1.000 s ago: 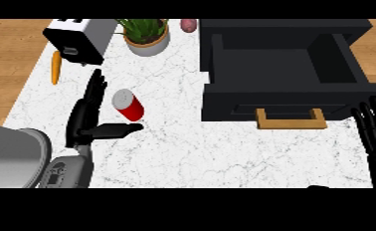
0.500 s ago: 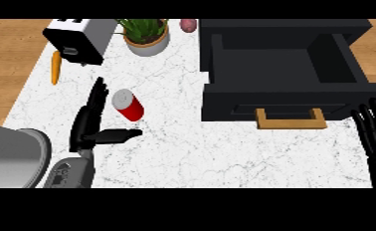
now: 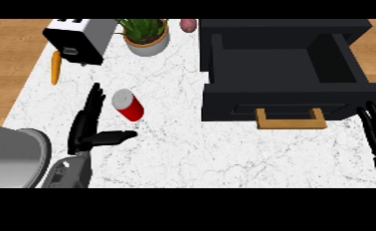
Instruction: Pick up the can, place it into the drawer and close the drawer
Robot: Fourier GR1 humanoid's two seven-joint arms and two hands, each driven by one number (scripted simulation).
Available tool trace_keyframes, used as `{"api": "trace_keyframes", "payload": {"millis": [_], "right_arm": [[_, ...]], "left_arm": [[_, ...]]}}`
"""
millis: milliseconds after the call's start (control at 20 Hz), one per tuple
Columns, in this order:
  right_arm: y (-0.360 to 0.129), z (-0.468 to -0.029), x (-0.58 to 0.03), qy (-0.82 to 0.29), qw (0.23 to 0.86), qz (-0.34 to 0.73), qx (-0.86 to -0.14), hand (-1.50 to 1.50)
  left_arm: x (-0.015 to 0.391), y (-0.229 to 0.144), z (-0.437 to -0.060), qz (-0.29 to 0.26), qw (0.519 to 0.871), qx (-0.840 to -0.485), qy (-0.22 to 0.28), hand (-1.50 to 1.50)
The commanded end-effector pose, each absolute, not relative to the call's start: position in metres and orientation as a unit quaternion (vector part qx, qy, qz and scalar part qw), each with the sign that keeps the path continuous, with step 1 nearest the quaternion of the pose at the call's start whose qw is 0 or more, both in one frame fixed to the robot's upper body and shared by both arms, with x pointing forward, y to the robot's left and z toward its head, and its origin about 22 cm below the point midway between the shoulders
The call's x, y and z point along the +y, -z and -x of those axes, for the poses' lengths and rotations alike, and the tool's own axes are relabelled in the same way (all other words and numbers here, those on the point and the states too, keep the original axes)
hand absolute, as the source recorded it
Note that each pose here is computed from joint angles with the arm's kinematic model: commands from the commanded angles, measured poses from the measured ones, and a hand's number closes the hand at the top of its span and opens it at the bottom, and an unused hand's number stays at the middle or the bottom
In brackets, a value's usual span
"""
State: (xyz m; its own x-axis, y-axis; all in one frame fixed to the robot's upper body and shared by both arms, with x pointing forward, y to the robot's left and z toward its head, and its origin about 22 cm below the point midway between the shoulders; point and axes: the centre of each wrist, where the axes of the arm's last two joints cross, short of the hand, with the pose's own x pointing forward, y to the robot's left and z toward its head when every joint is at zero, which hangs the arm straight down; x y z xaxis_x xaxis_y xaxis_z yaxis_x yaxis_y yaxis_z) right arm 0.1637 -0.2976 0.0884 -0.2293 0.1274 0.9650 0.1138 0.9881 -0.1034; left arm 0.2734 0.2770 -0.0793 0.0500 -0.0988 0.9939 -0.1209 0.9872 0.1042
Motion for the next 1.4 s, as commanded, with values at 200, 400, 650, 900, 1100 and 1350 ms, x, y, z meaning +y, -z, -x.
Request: {"api": "trace_keyframes", "payload": {"millis": [200, 400, 650, 900, 1100, 1350], "right_arm": [[-0.084, -0.173, -0.317, -0.003, 0.616, 0.073, -0.784, -1.5], [-0.076, -0.165, -0.302, -0.009, 0.619, 0.077, -0.782, -1.5], [-0.078, -0.164, -0.276, -0.005, 0.618, 0.075, -0.783, -1.5], [-0.097, -0.161, -0.292, -0.01, 0.617, 0.075, -0.784, -1.5], [-0.077, -0.167, -0.294, 0.008, 0.615, 0.072, -0.785, -1.5], [-0.096, -0.141, -0.293, -0.006, 0.613, 0.076, -0.787, -1.5]], "left_arm": [[0.276, 0.094, -0.291, -0.069, 0.721, -0.689, -0.017, -1.5], [0.275, 0.102, -0.293, -0.081, 0.716, -0.693, -0.021, -1.5], [0.267, 0.103, -0.305, -0.077, 0.725, -0.684, -0.017, -1.5], [0.262, 0.097, -0.311, -0.068, 0.721, -0.689, -0.015, -1.5], [0.238, 0.099, -0.314, -0.068, 0.728, -0.682, -0.013, -1.5], [0.249, 0.106, -0.318, -0.056, 0.727, -0.684, -0.01, -1.5]]}}
